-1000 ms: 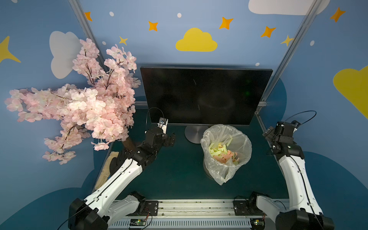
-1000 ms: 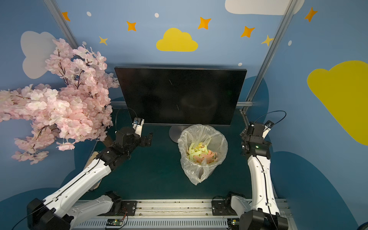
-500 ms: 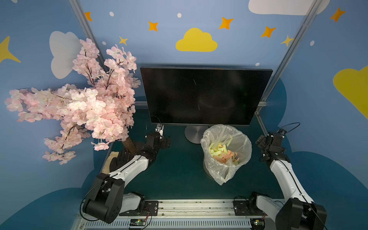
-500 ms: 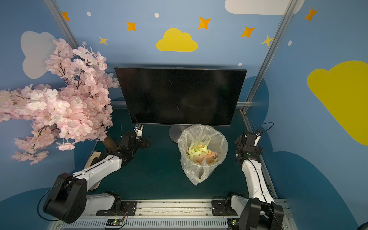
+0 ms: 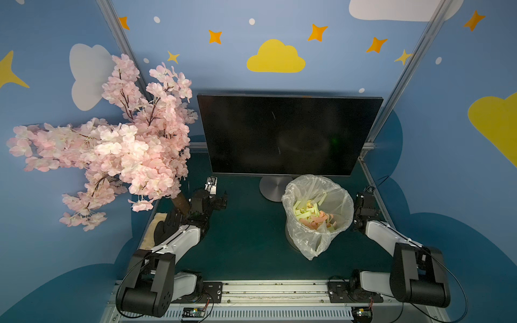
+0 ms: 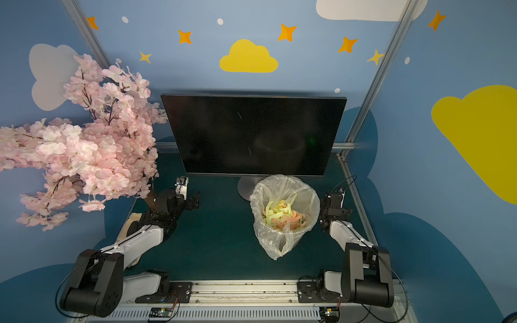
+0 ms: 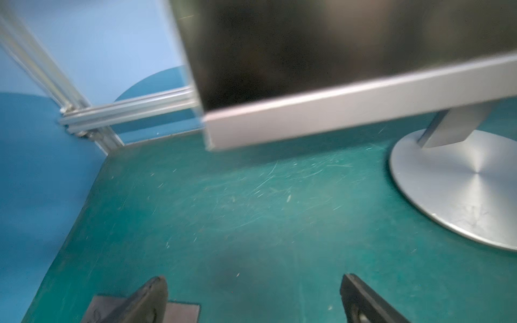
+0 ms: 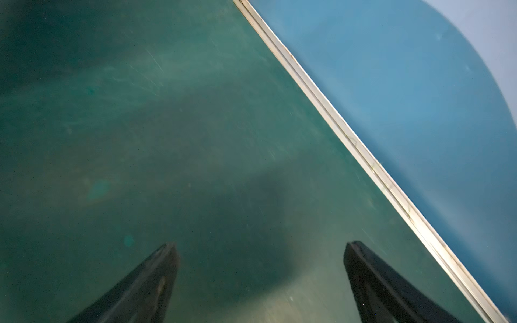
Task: Remove the sticky note from the monitor
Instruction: Reset both arms
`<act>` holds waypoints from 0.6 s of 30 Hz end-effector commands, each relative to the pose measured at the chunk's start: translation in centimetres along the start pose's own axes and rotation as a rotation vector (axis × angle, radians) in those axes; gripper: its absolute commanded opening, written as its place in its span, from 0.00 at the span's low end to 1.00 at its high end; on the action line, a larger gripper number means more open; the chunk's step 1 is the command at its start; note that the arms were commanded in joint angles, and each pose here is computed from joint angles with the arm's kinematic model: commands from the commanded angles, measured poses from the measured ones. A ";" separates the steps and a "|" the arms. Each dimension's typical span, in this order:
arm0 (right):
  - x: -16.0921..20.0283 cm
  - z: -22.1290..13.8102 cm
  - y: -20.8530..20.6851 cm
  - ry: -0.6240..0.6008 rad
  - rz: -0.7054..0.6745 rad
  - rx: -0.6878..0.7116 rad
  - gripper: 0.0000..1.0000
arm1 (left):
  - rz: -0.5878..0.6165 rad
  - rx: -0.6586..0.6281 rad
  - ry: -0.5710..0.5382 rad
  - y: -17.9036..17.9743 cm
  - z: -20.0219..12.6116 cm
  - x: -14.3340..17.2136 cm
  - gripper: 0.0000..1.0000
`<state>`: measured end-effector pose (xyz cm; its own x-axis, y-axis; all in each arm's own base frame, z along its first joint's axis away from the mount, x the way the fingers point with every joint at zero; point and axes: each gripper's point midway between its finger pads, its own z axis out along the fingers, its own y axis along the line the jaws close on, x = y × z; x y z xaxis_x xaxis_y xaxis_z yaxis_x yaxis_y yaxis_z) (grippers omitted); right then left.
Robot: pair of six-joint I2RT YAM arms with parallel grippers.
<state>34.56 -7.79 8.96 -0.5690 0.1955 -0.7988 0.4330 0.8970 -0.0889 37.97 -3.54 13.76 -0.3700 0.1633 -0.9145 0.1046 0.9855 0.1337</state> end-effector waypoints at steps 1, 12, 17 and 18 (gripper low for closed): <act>-2.5 0.2 1.6 -0.091 -0.021 -0.078 0.98 | 0.007 0.085 -0.034 -1.5 0.2 0.7 1.00; -2.4 -1.2 3.7 -0.163 -0.040 -0.224 0.96 | 0.001 0.092 -0.046 -2.0 3.1 4.0 1.00; -1.7 -0.9 6.6 -0.194 -0.072 -0.313 0.93 | -0.017 0.091 -0.034 -1.6 3.3 4.2 0.99; -1.4 -0.6 7.1 -0.217 -0.098 -0.304 0.92 | -0.017 0.093 -0.035 -1.6 3.3 4.2 0.99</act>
<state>36.89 -3.55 9.75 -0.4788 0.0999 -0.8722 0.2116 0.9773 -0.0042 38.33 -4.31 6.56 -0.4067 0.1622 -0.8990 0.1796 0.9791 0.0954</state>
